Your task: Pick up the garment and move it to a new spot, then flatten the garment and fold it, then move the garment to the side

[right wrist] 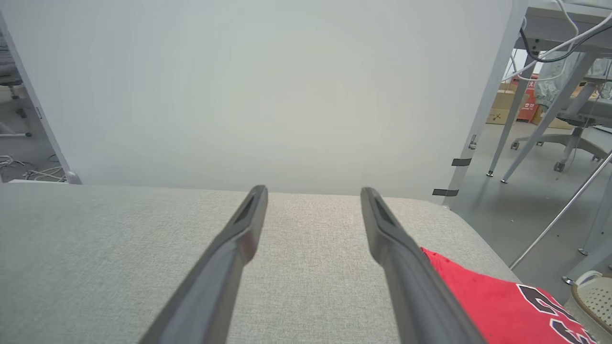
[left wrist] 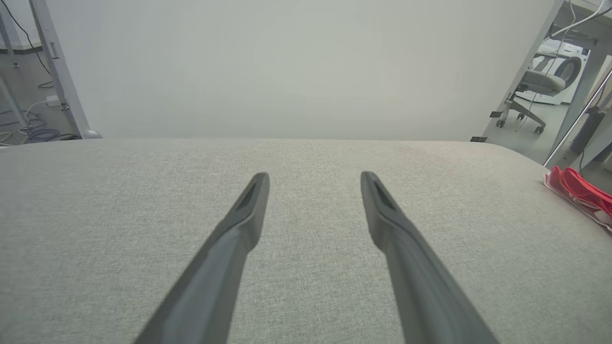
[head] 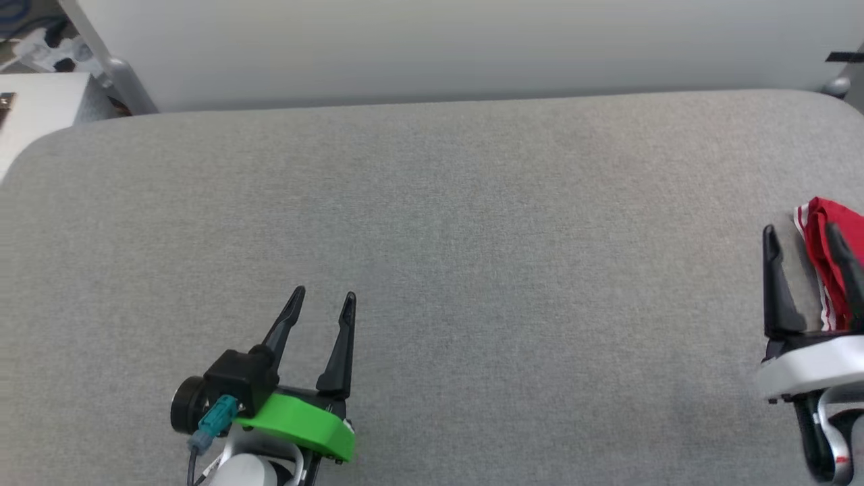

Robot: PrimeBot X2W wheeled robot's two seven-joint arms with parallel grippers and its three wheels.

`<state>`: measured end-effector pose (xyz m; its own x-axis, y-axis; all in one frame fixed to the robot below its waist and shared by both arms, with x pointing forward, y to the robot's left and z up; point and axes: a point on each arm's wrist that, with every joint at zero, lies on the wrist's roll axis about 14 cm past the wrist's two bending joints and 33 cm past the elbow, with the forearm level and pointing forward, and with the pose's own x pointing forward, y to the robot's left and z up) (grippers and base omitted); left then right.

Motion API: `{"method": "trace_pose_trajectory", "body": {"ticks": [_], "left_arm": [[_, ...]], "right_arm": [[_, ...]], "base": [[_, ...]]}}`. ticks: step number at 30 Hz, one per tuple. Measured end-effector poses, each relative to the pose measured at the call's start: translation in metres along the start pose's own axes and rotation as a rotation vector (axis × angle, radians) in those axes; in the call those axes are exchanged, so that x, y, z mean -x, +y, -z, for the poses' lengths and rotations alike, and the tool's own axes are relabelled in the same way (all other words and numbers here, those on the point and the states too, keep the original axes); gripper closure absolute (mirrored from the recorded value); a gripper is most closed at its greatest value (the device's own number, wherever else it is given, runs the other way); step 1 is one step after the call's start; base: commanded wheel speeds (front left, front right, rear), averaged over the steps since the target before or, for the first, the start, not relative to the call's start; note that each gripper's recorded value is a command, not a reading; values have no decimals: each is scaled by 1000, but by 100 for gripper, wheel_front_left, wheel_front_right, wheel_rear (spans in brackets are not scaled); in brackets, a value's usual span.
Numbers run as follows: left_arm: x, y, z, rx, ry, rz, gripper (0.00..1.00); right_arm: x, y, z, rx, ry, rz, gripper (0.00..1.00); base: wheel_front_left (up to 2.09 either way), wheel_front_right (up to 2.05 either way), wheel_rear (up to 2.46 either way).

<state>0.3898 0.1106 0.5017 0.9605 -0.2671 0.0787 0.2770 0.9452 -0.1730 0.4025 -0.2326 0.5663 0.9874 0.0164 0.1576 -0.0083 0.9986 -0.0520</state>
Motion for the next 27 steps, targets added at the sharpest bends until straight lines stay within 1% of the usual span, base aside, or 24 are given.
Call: {"method": "trace_pose_trajectory", "body": {"ticks": [3,7,8,9,15,27], "left_arm": [[12,11,-13,-12,-33,-42,0],[27,18,-23,-46,-59,-75,0],[31,19,-26,-48,-67,-86,0],[41,22,-30,-68,-79,-110,0],[45,24,-29,-74,-73,-120,0],[44,25,-29,-72,-75,-123,0]], "right_arm": [[7,19,-1,-57,-31,-18,0],[12,43,-2,-103,-61,-57,0],[14,47,-1,-106,-63,-64,0],[19,59,7,-129,-59,-78,0],[22,71,20,-127,-25,-103,0],[24,73,27,-139,-3,-100,0]], "base": [[0,0,0],[0,0,0],[0,0,0],[0,0,0],[0,0,0],[0,0,0]]}}
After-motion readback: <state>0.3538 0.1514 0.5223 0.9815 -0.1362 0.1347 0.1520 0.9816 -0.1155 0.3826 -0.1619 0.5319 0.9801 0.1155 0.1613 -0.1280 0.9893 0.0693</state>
